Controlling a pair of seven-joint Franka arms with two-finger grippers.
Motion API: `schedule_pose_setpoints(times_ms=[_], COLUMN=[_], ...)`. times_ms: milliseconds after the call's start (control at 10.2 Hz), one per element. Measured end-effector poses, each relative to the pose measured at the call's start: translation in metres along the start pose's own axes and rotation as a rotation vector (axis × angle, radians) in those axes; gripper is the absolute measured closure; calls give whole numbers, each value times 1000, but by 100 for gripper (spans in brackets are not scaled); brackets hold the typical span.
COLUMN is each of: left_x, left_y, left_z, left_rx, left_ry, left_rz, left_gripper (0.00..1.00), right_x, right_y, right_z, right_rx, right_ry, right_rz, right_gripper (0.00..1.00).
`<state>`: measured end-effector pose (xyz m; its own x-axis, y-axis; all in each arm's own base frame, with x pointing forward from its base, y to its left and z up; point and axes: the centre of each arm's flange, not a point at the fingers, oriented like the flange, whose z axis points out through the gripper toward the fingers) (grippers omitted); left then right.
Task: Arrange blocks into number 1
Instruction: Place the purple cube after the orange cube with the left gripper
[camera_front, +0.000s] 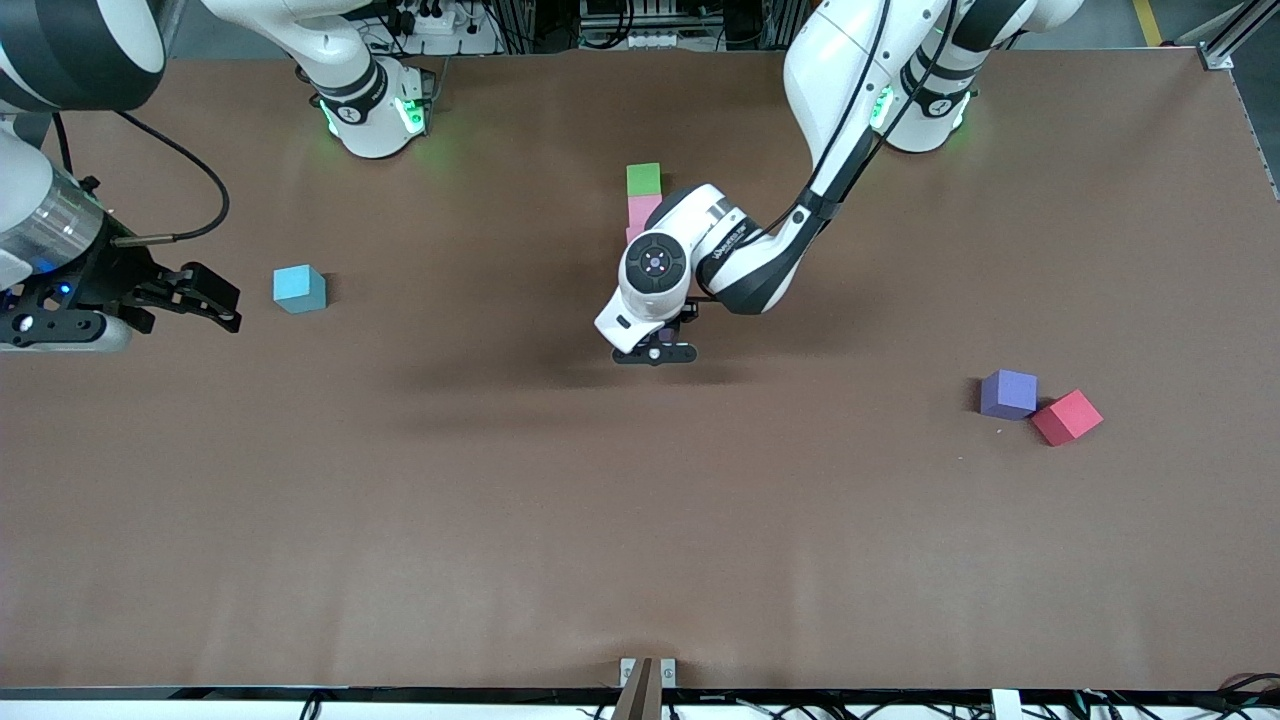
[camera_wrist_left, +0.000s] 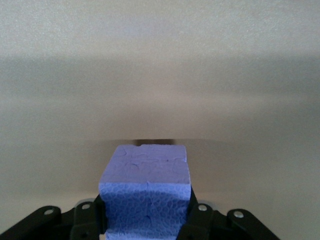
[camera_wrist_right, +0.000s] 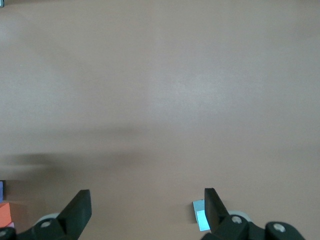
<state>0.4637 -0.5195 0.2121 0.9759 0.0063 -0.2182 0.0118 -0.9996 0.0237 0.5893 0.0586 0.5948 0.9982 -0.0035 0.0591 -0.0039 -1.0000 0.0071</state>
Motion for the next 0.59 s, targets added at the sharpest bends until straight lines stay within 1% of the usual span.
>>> schedule_pose_setpoints(times_ms=[587], left_x=[-4], left_y=[4], left_z=[5], left_rx=[5], left_ry=[-3], left_rz=[8], left_gripper=[44], right_x=[-1], right_y=[-3], right_z=[1], right_rx=[0], right_ry=[-5], right_rz=[-6], right_gripper=[0])
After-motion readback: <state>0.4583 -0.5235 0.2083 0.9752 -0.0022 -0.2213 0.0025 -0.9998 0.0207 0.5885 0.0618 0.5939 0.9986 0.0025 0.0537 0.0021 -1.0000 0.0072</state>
